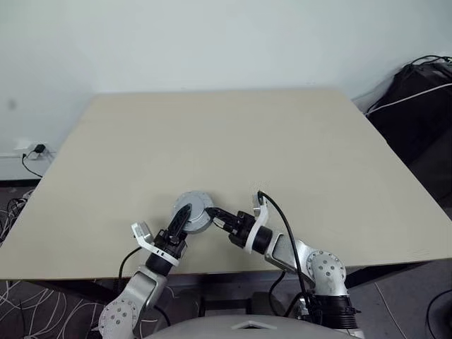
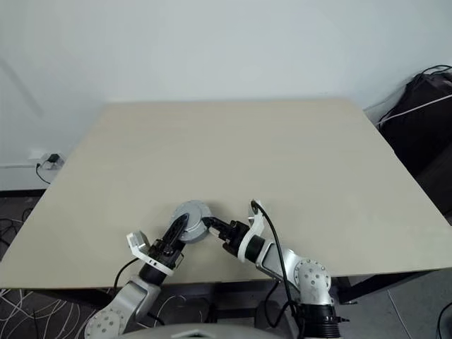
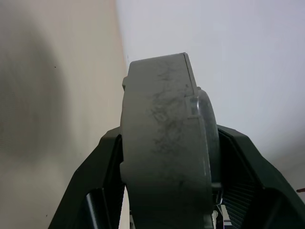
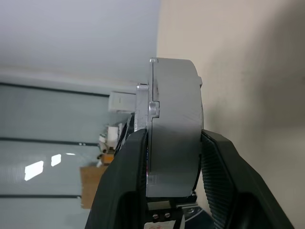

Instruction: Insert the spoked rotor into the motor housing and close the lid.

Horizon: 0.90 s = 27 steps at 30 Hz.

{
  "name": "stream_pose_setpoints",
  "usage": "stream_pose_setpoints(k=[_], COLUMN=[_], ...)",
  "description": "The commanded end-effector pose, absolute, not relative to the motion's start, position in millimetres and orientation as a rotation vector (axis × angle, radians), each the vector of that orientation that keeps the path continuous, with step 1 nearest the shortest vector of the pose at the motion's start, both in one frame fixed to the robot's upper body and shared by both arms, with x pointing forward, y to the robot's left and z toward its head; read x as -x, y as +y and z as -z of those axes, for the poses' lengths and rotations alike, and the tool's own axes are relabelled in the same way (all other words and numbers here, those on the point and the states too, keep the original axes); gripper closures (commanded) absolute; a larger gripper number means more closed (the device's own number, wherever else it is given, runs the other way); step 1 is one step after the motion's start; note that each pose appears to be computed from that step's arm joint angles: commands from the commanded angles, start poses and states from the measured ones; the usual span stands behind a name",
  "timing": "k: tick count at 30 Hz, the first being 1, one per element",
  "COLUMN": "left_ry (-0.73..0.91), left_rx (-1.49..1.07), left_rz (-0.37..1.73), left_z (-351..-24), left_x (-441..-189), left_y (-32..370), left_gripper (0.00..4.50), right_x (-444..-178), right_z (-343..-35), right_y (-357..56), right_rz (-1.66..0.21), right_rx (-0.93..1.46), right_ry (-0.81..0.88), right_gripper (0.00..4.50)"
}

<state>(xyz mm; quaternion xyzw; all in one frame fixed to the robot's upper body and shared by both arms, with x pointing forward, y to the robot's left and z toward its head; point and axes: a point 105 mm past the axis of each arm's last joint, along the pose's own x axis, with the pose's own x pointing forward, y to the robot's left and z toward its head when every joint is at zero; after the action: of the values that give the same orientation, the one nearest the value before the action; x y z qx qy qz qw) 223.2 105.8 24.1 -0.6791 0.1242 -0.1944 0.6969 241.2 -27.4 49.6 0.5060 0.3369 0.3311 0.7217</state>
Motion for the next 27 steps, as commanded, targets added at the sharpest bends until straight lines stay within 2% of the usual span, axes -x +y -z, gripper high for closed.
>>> stream_pose_setpoints(k=[1, 3, 5, 10, 11, 19, 22, 25, 27], left_ry=[0.209, 0.201, 0.193, 0.177, 0.176, 0.131, 0.123, 0.100, 0.069], left_rx=[1.498, 1.491, 1.483, 1.469, 1.465, 1.428, 1.382, 1.348, 1.330], left_rz=[0.498, 0.481, 0.463, 0.442, 0.439, 0.369, 0.291, 0.212, 0.133], left_z=[-48.0, -48.1, -46.8, -44.6, -44.3, -43.2, -36.4, -32.8, -31.5], left_x=[-228.0, -229.7, -231.9, -236.1, -236.7, -248.3, -257.4, -267.1, -276.7], left_y=[97.8, 99.2, 101.9, 107.2, 107.8, 122.7, 134.1, 147.8, 162.9], left_gripper=[2.20, 2.20, 2.39, 2.41, 2.41, 2.41, 2.41, 2.41, 2.41], right_x=[-251.5, -251.1, -249.6, -251.1, -252.4, -255.7, -261.4, -260.3, -263.7], right_z=[-62.9, -62.5, -61.5, -59.9, -59.7, -52.4, -45.7, -50.7, -58.6], right_y=[-34.5, -36.4, -38.0, -47.8, -50.7, -69.0, -80.7, -81.1, -86.1], right_rz=[-0.733, -0.734, -0.734, -0.699, -0.688, -0.647, -0.606, -0.631, -0.582], right_rx=[-1.040, -1.031, -1.015, -0.963, -0.947, -0.607, -0.308, -0.166, -0.058], right_ry=[0.652, 0.645, 0.647, 0.625, 0.615, 0.503, 0.395, 0.274, 0.145], right_gripper=[3.20, 2.45, 1.86, 0.19, 0.02, 0.00, 0.00, 0.00, 0.00])
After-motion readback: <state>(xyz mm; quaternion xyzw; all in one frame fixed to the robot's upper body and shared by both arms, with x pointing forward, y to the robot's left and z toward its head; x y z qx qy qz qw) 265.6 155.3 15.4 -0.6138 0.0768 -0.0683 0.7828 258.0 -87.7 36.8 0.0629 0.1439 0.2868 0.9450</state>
